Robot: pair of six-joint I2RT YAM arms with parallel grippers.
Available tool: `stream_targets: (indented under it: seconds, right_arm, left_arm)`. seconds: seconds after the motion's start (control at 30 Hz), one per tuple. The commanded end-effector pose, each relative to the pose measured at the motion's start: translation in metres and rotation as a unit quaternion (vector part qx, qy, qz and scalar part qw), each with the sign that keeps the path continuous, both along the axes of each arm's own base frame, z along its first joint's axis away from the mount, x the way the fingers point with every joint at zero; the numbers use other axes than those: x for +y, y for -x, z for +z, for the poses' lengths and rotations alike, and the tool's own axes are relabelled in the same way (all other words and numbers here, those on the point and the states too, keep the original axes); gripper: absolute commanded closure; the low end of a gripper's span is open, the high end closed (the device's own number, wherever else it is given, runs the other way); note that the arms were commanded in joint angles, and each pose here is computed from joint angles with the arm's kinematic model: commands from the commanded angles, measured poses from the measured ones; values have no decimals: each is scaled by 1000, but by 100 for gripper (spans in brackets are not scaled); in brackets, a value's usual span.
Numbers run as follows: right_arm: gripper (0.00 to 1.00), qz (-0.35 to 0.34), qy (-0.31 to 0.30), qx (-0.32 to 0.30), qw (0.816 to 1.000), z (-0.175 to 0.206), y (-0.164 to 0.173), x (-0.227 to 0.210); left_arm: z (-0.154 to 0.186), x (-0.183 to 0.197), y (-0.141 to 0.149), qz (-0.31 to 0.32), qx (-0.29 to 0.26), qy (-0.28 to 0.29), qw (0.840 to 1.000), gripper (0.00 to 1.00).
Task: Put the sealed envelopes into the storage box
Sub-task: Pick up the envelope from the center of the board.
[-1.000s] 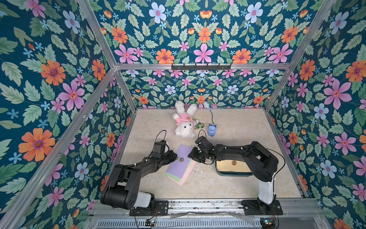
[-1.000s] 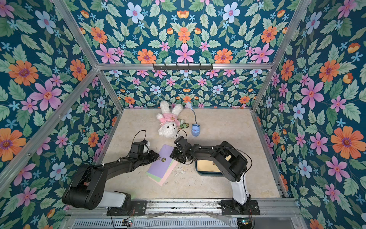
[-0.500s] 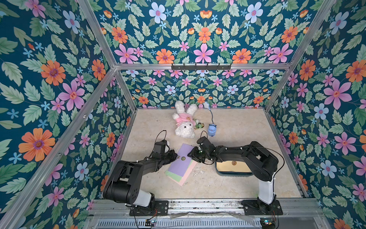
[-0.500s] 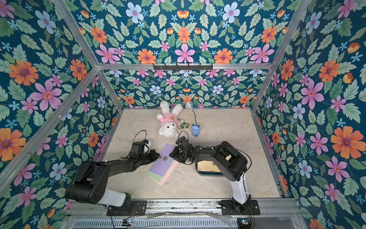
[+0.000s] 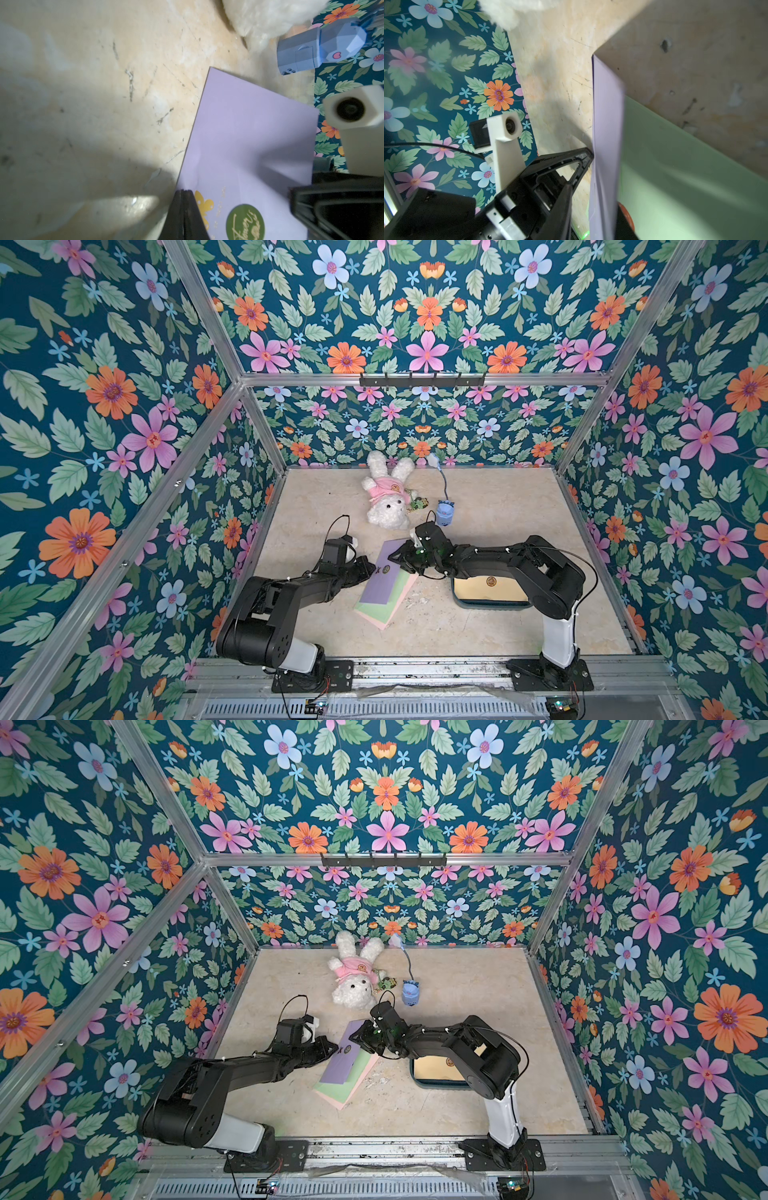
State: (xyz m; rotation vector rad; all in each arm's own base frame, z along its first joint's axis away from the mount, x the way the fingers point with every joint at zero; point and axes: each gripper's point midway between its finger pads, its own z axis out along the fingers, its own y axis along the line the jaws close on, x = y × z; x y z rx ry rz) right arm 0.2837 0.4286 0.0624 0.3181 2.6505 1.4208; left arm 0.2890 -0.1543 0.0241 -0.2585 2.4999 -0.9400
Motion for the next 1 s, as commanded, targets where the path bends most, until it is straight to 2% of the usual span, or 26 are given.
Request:
stream_targets:
  seconds: [0.0, 0.13, 0.23, 0.33, 0.47, 0.6, 0.77, 0.97]
  right_arm:
    - [83, 11, 9, -2, 1000, -4, 2, 1]
    - [99, 26, 24, -53, 998, 12, -4, -1]
    - [100, 56, 29, -128, 990, 41, -6, -4]
    - [100, 78, 6, -206, 975, 83, -2, -8]
    - [100, 97, -40, -325, 940, 157, 12, -22]
    - [100, 84, -89, -416, 901, 214, 31, -47]
    - [100, 62, -143, -468, 870, 255, 53, -71]
    - [100, 76, -195, -482, 851, 279, 72, -76]
  left_arm:
    - [6, -4, 3, -4, 3, 17, 1000, 81]
    - [35, -4, -7, -1, -38, 19, 999, 68]
    - [68, 4, -16, 10, -75, -7, 997, 59]
    - [117, 5, -21, 6, -137, -4, 991, 52]
    - [187, -13, -11, -59, -233, 41, 970, 45]
    - [238, -34, 16, -151, -292, 89, 940, 40]
    - [262, -49, 47, -228, -317, 138, 910, 37]
    - [269, -57, 71, -276, -315, 193, 887, 36]
